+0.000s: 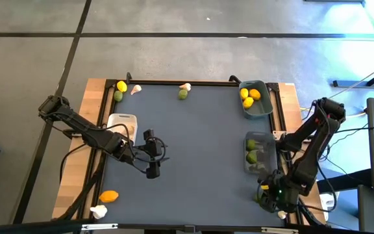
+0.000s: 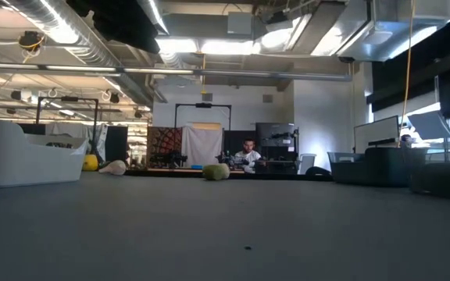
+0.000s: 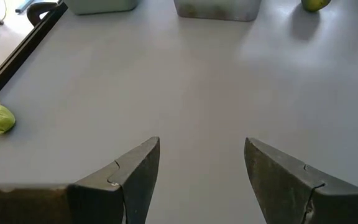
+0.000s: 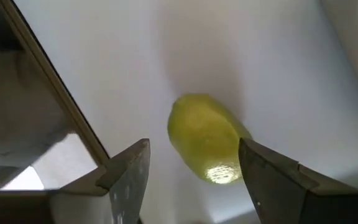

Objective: Sort produce into baskets
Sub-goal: Put the lime into the black bin

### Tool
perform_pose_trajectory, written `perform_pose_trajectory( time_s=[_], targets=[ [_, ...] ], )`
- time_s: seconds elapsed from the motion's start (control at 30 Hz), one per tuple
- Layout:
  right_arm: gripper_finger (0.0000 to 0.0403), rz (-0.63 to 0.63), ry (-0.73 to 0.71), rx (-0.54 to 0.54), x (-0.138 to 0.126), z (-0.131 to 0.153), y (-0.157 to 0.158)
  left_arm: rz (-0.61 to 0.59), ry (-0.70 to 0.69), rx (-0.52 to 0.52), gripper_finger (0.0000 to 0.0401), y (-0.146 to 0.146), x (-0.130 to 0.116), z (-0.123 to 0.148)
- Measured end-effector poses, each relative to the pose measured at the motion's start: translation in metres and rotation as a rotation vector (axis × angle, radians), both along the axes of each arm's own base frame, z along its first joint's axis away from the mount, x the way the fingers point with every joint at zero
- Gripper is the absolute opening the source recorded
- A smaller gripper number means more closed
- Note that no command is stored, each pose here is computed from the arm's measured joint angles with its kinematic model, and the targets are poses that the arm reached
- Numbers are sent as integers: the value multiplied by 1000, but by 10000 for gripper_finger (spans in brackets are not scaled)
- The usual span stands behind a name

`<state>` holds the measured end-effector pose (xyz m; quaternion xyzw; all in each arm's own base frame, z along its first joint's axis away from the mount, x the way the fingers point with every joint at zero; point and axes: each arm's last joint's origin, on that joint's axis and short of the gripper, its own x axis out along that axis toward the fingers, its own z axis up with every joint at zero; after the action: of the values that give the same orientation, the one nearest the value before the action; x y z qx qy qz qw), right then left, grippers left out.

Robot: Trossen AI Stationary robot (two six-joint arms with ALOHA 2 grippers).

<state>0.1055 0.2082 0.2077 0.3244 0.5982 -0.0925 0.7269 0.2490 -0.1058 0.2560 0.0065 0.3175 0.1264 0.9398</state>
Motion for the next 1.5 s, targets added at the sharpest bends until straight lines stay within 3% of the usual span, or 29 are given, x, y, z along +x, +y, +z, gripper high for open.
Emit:
perform_pose_trajectory(
  time_s=[0.7,0.87,1.17,1.3,1.5],
  targets=[
    [246,334,51,-218,5,-47,22,-5,2,5,230,0,0,0],
    [237,335,54,-217,6,-50,23,-5,2,6,230,0,0,0],
    [155,314,64,-200,6,-50,23,-2,1,2,230,0,0,0],
    [153,304,60,-190,6,-49,23,-6,3,7,230,0,0,0],
    [152,192,48,-104,5,-35,19,-5,3,7,230,0,0,0]
  ],
)
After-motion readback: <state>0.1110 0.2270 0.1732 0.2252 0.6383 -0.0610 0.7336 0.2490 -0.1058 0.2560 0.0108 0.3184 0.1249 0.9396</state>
